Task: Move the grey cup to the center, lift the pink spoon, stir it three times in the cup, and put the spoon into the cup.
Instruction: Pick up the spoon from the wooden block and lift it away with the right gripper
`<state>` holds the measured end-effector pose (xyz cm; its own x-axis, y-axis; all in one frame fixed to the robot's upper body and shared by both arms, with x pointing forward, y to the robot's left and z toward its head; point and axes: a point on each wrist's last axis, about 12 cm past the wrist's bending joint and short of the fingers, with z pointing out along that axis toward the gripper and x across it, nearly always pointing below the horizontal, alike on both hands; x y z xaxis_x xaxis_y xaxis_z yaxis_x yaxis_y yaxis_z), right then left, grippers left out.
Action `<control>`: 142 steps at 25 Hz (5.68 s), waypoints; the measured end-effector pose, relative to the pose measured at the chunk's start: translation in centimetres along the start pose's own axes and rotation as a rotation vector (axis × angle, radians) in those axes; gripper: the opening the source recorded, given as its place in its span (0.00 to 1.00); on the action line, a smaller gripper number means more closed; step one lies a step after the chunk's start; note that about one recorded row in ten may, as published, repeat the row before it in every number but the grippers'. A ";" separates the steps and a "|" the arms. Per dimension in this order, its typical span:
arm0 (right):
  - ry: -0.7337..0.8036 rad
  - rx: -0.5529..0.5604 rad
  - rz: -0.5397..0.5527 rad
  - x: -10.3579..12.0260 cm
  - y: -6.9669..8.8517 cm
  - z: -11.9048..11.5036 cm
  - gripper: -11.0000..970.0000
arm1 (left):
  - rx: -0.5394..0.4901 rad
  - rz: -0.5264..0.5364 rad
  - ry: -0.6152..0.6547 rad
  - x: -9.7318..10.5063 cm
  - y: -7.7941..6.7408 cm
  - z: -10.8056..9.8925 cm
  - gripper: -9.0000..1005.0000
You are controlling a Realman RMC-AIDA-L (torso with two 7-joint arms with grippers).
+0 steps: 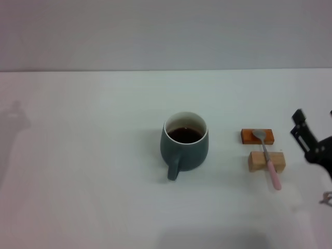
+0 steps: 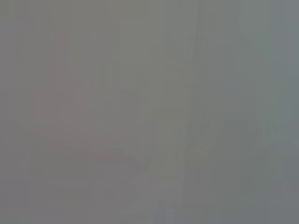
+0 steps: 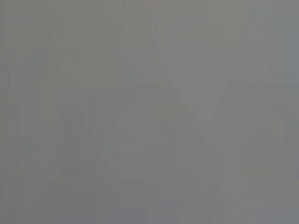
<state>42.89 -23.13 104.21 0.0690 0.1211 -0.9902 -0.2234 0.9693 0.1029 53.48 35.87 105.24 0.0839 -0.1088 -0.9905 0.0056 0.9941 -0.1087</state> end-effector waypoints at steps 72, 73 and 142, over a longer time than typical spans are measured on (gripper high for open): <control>0.205 -0.053 0.041 6.2 1.7 -2.2 0.84 | -0.014 -0.005 -0.076 -0.5 -0.5 -0.2 0.01; 0.204 -0.042 0.045 6.2 1.6 -2.1 0.84 | -0.014 -0.005 -0.077 -0.5 -0.5 -0.2 0.01; 0.250 -0.010 0.104 6.9 1.2 -2.0 0.84 | 0.018 0.009 -0.144 -1.6 -0.4 -0.4 0.01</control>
<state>41.18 -21.59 97.28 -0.1967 0.1621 -0.9670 -0.2266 0.9520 0.2057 52.98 35.65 106.88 0.2263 -0.0998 -0.9689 0.0223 0.9950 -0.0972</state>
